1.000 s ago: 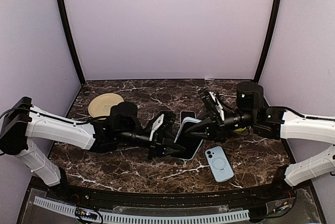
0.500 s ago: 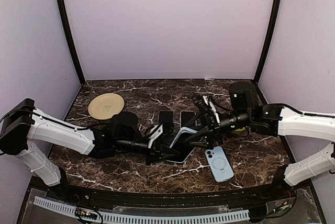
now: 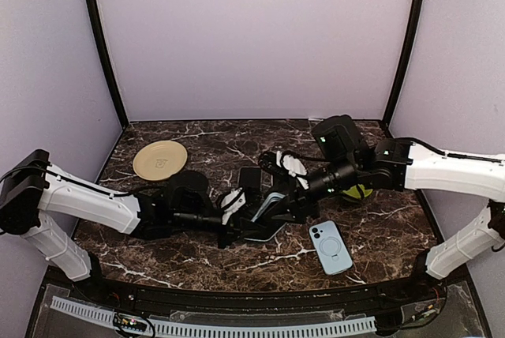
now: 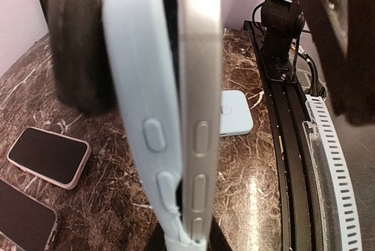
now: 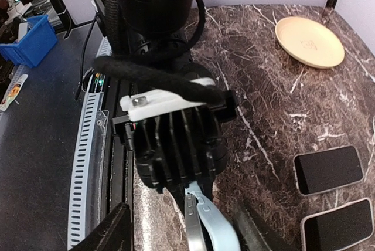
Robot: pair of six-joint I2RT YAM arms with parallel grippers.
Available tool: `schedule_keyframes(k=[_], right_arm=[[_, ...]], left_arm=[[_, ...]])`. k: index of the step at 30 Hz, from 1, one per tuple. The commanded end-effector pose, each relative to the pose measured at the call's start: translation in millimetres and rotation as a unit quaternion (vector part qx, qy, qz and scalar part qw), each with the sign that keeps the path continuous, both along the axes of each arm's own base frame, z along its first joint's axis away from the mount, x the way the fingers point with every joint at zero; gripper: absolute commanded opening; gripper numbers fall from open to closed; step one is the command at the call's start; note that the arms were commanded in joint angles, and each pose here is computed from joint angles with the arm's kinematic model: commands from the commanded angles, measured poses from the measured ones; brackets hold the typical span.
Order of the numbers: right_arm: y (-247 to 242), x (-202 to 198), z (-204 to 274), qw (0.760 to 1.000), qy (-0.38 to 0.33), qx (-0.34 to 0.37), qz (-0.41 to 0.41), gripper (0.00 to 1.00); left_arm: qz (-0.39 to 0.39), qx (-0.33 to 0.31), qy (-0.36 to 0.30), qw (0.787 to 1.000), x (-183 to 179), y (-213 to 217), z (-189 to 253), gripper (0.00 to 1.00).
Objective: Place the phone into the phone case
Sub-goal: Pass from the right arm to the left, then press the top left corner of the phone case.
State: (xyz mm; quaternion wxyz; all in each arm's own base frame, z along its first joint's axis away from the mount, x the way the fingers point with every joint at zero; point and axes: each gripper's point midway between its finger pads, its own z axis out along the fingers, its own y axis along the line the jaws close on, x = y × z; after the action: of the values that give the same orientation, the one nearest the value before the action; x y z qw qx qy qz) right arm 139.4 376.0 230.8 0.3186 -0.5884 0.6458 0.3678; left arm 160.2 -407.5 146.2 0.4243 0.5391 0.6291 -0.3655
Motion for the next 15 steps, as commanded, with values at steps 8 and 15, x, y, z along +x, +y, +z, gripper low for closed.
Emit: schedule_keyframes(k=[8,15], right_arm=[[-4.3,-2.0,-12.9,1.0,-0.004,-0.029,0.01,0.33],[-1.8,-0.7,-8.6,0.999,0.0,-0.032,0.007,0.0]], left_arm=[[0.0,-0.033,-0.033,0.999,-0.4,1.7,29.4,0.0],[-0.004,-0.042,-0.03,0.999,-1.6,0.2,32.8,0.0]])
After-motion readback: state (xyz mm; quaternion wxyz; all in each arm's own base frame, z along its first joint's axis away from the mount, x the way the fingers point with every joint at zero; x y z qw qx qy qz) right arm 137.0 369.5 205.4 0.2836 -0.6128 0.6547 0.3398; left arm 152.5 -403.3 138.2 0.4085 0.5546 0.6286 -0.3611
